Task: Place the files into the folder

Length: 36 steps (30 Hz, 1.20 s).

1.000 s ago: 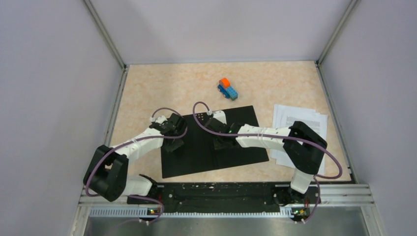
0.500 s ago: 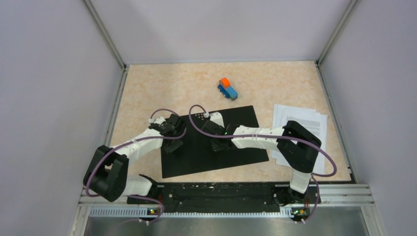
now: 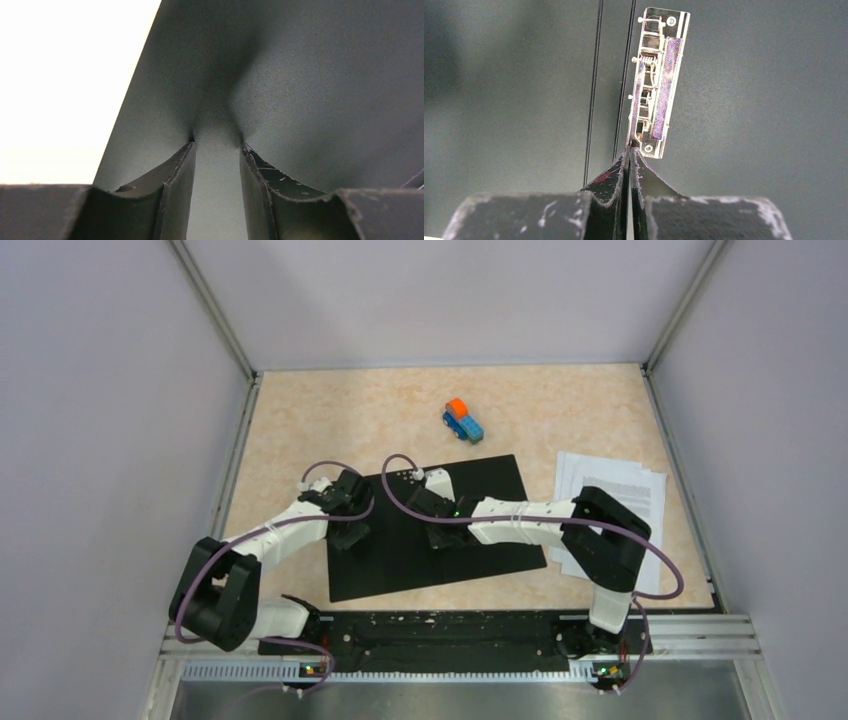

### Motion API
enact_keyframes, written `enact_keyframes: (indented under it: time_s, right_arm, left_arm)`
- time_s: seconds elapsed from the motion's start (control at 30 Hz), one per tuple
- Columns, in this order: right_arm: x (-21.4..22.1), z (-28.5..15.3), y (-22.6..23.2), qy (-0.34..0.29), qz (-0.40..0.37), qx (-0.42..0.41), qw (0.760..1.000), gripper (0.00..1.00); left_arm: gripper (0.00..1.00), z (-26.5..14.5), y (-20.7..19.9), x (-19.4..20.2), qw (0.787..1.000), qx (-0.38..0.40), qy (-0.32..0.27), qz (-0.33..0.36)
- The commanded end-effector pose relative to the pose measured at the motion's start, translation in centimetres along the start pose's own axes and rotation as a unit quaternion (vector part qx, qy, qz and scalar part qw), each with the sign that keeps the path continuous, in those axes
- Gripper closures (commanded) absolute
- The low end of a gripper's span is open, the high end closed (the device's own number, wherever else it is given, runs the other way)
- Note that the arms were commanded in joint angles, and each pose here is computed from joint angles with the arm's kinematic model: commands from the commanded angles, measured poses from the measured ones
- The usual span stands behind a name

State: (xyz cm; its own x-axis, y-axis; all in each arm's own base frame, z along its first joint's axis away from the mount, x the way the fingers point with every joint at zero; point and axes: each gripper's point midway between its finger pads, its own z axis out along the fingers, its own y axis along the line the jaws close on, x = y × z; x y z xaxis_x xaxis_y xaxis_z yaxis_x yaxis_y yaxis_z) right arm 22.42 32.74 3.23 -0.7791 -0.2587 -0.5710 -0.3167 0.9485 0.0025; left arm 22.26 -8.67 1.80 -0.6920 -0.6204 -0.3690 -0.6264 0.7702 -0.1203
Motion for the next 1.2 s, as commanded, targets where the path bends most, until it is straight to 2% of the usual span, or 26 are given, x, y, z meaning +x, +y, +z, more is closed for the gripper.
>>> enact_keyframes:
  time_s: [0.0,0.23,0.53,1.0,1.17]
  right_arm:
    - [2.3,1.0,-2.2,0.024,-0.02,0.064,0.997,1.0]
    - [5.0,1.7,-3.9,0.045,-0.02,0.097,0.994,1.0]
    - [6.5,1.7,-6.0,0.052,-0.03,0.131,0.99,1.0]
    - [3.2,-0.3,-6.7,0.014,-0.022,0.127,0.992,1.0]
    - [1.6,-0.9,-5.5,0.0,-0.018,0.102,0.995,1.0]
  left_arm:
    - [0.57,1.7,2.0,0.8,0.999,-0.035,0.01,-0.003]
    - [0.6,2.2,2.7,0.7,0.999,-0.048,0.018,-0.007]
    - [0.6,2.6,3.4,0.4,0.997,-0.066,0.025,-0.013]
    - [0.61,2.8,4.1,-0.1,0.996,-0.086,0.018,-0.014]
    - [0.61,2.8,3.5,-0.1,0.997,-0.073,0.023,-0.005]
